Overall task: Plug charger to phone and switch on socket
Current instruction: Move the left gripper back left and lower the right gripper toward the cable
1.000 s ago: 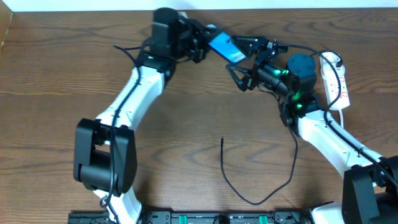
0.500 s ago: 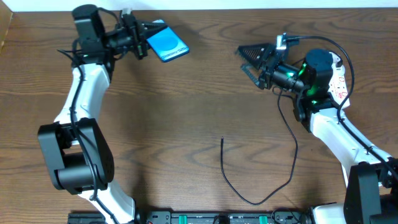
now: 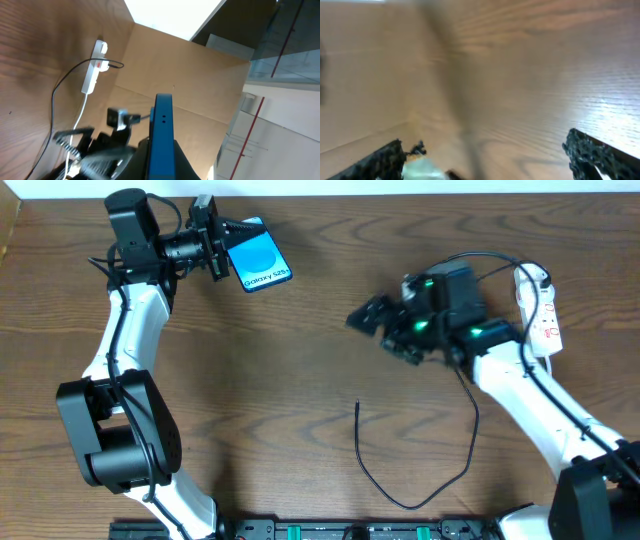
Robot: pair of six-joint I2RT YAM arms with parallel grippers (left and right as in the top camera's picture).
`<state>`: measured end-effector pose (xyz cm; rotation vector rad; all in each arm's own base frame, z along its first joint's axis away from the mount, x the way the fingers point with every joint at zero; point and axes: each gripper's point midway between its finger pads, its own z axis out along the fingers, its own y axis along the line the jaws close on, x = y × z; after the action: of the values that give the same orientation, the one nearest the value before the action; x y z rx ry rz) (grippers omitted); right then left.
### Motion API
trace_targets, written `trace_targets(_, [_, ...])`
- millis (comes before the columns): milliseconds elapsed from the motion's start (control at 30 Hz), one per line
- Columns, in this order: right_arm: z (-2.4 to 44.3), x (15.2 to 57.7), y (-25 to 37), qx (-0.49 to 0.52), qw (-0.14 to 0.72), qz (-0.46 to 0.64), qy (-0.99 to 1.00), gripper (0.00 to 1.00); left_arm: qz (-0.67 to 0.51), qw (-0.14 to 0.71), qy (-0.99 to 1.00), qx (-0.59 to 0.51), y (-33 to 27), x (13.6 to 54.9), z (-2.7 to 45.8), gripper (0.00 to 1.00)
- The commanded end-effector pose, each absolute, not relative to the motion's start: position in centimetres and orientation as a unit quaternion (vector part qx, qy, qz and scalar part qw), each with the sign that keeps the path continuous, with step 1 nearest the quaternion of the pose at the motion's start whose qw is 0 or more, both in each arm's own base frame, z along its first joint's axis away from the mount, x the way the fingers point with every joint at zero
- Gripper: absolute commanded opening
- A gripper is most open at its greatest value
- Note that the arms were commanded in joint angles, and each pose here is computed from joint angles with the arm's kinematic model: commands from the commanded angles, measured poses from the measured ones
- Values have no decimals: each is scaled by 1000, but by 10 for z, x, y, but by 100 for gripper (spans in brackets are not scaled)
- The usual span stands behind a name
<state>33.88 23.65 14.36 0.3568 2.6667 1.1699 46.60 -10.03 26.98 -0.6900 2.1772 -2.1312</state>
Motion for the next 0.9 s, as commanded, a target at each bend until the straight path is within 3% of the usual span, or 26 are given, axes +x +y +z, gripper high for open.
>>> trace_targets(0, [130, 333, 231, 86, 149, 301, 938, 99, -689, 7, 698, -196, -102, 458, 279, 7])
trace_targets(267, [90, 288, 227, 74, 138, 150, 976, 99, -688, 30, 704, -173, -102, 458, 279, 7])
trace_targets(633, [14, 251, 247, 64, 32, 97, 993, 99, -688, 30, 704, -173, -102, 458, 279, 7])
trace_targets(867, [1, 232, 256, 66, -24, 109, 992, 99, -688, 30, 704, -173, -101, 458, 279, 7])
